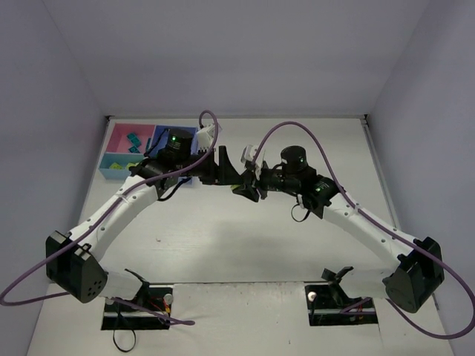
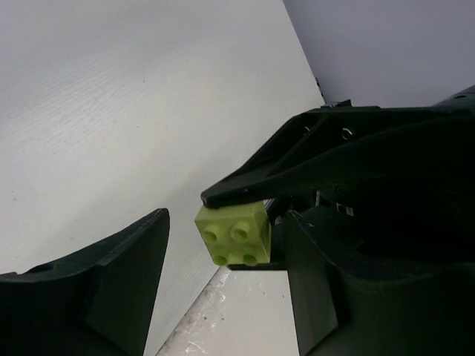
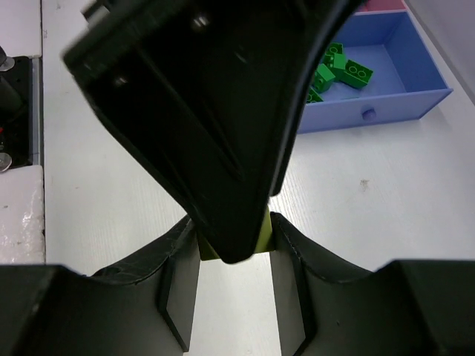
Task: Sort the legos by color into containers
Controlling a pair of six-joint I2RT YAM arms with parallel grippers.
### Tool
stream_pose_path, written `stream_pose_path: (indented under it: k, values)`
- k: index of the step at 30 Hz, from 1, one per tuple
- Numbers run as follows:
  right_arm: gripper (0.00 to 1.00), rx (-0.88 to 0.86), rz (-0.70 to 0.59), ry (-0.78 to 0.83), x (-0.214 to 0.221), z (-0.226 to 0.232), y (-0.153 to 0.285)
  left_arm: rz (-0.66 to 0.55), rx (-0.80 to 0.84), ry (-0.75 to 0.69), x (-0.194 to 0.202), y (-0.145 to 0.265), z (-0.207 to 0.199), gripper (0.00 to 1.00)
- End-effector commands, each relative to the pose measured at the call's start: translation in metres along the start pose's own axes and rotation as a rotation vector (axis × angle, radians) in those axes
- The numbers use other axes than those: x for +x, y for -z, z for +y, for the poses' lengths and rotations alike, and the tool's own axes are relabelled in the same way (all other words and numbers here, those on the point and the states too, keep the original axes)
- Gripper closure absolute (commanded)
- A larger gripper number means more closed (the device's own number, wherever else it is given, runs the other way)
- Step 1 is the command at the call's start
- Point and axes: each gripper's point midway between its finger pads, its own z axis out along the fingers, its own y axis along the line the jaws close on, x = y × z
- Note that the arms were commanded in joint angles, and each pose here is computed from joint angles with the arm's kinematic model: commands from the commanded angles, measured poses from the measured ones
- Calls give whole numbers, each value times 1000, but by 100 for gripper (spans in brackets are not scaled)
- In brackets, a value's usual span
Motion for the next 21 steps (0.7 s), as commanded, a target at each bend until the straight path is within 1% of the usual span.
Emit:
stream_pose_path:
  k: [1,3,4,6,7,9,10,11,12,13,14,15,17,19,20,21]
  values:
    - [92,7,-116,84,-43,-1,6,-54,45,-15,-17,-6,-14,44]
    - [92,10,-115,84,-42,0,7,-40,57,2,-14,-10,-15,50]
    - [92,13,-114,84,-42,-1,7,-39,64,1,-13,-11,-16,58]
    - [92,17,-113,83,-41,-1,8,-28,72,-1,-10,-13,-19,65]
    - [92,21,-110,82,-40,-1,8,-28,77,-3,-10,-13,-20,74]
    - [90,30,-106,82,-38,-3,8,-16,89,-1,-7,-13,-22,84]
    - [88,39,-104,84,-38,-5,8,-15,88,-1,-7,-13,-22,94]
    - [80,40,-102,84,-37,-5,8,-19,89,-9,-7,-11,-22,97]
    - [74,46,-100,84,-37,-6,9,-20,75,-12,-6,-11,-19,99]
    - [65,61,-93,82,-34,-8,9,-22,66,-14,-6,-11,-16,100]
    - [51,73,-89,80,-33,-10,9,-21,56,-16,-7,-10,-14,100]
    - [44,87,-81,73,-30,-12,10,-16,37,-20,-5,-10,-9,100]
    - [32,147,-63,56,-25,-21,13,-23,1,-30,-8,-7,3,100]
    - [25,194,-35,35,-14,-28,17,-36,-50,-17,-14,-1,21,100]
    - [20,229,-29,18,-12,-32,21,-43,-73,-25,-17,3,30,100]
    - [17,250,-24,3,-9,-35,23,-42,-102,-11,-18,8,40,100]
